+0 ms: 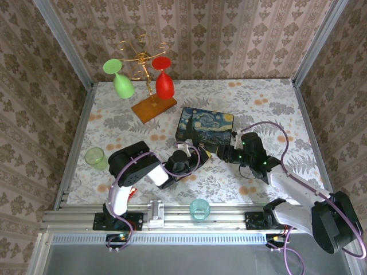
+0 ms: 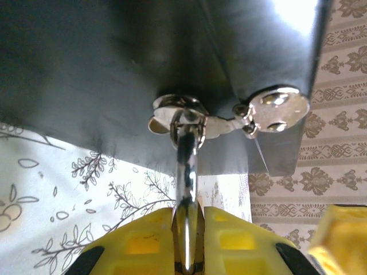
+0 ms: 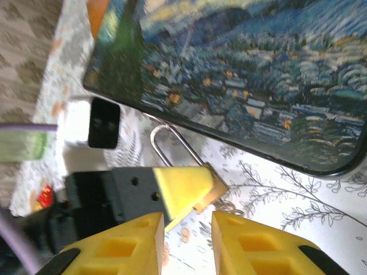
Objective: Unlock a padlock with a key
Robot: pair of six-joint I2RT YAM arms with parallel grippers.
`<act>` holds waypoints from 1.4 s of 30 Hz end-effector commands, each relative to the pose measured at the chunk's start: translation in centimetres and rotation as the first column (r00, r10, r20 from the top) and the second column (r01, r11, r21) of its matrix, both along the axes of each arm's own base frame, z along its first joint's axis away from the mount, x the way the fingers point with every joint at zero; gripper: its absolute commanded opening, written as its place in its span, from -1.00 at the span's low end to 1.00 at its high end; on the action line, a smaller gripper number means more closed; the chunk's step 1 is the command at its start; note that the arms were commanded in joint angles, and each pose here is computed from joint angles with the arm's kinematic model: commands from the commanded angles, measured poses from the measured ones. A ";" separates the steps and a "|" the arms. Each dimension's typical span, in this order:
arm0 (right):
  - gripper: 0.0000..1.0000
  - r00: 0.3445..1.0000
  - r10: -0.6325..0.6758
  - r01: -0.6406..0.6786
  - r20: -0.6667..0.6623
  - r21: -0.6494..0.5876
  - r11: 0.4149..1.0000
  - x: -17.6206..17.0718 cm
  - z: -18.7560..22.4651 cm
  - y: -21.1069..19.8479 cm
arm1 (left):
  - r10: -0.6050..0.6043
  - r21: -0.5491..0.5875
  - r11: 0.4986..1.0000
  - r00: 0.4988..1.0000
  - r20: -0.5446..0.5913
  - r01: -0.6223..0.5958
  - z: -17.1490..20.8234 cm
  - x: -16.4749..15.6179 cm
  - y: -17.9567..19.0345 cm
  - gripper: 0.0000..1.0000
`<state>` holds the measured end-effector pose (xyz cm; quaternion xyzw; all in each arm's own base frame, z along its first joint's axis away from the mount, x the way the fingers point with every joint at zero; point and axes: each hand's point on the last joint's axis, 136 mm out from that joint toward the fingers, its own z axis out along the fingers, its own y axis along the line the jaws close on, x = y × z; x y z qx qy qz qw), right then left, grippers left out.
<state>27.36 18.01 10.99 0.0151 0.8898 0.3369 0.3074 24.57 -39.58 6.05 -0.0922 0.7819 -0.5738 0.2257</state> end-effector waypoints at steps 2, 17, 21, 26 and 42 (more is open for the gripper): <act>-0.61 0.991 0.119 -0.120 -0.056 -0.006 0.993 -1.3 -3.3 1.5 | -0.024 -0.059 0.998 1.000 0.019 0.025 2.3 -0.1 0.0 -1.00; -0.92 0.996 0.079 -0.083 -0.047 -0.096 0.992 0.1 -6.0 2.9 | -0.041 -0.089 0.995 0.999 0.030 0.044 3.5 -0.4 -0.8 -1.00; -0.93 0.997 0.076 -0.075 0.013 -0.083 0.994 1.3 -4.6 3.4 | -0.061 -0.088 0.994 0.998 0.029 0.063 3.5 -1.0 -1.1 -1.00; -0.92 0.993 0.112 -0.113 -0.022 -0.074 0.991 1.0 -5.0 4.0 | -0.063 -0.097 0.993 0.998 0.031 0.065 3.8 -1.3 -1.6 -1.00; -0.29 0.983 0.172 -0.161 -0.061 0.149 0.976 -1.1 -3.8 2.6 | -0.037 -0.103 0.994 0.998 0.042 0.041 4.5 -0.1 -0.2 -1.00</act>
